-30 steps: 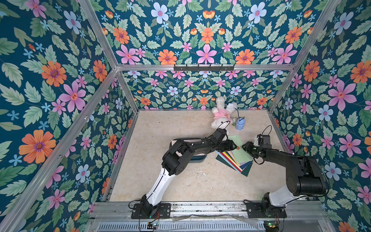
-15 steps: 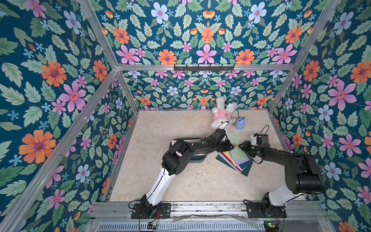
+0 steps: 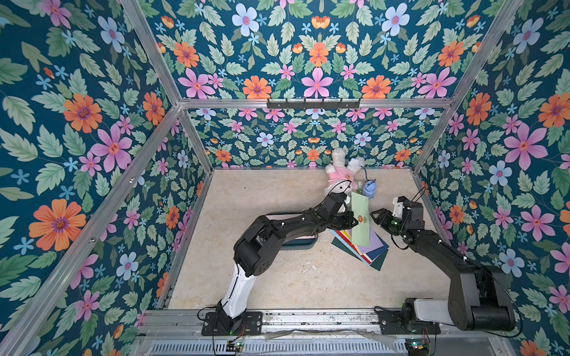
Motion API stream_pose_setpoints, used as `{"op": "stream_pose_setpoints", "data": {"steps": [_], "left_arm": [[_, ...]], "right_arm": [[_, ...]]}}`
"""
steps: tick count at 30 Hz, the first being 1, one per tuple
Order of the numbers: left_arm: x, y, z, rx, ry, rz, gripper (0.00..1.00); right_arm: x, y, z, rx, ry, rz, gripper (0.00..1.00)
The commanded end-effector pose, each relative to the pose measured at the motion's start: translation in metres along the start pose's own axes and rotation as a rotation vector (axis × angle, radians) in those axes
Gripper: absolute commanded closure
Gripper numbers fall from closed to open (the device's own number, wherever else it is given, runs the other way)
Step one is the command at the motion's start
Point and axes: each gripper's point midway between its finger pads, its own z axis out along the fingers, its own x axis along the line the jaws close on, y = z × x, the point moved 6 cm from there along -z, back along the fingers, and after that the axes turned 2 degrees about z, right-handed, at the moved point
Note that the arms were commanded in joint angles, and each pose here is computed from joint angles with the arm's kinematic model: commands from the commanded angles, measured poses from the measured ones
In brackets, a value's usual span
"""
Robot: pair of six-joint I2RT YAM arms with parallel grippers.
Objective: Put the sealed envelopes into the storage box
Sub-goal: Pick up the envelope from the center of the board.
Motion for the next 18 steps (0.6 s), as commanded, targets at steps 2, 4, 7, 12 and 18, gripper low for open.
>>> {"op": "stream_pose_setpoints", "data": {"steps": [2,4,7,12,18], "left_arm": [[-0.033,0.007,-0.038,-0.057,-0.130,0.163,1.00],[-0.043,0.008,-0.060,-0.086,-0.189,0.198,1.00],[-0.055,0.008,-0.091,-0.126,-0.243,0.257,1.00],[-0.060,0.007,-0.134,-0.171,-0.299,0.315,1.00],[-0.065,0.005,-0.173,-0.238,-0.380,0.324,1.00]], "right_arm": [[0.041,0.004,-0.021,-0.035,0.259,-0.076,0.37],[0.064,-0.001,-0.030,-0.015,0.395,-0.120,0.37],[0.094,-0.010,-0.042,0.004,0.537,-0.204,0.37],[0.120,-0.019,-0.059,0.013,0.710,-0.271,0.40],[0.140,-0.030,-0.074,0.082,0.898,-0.272,0.50]]}}
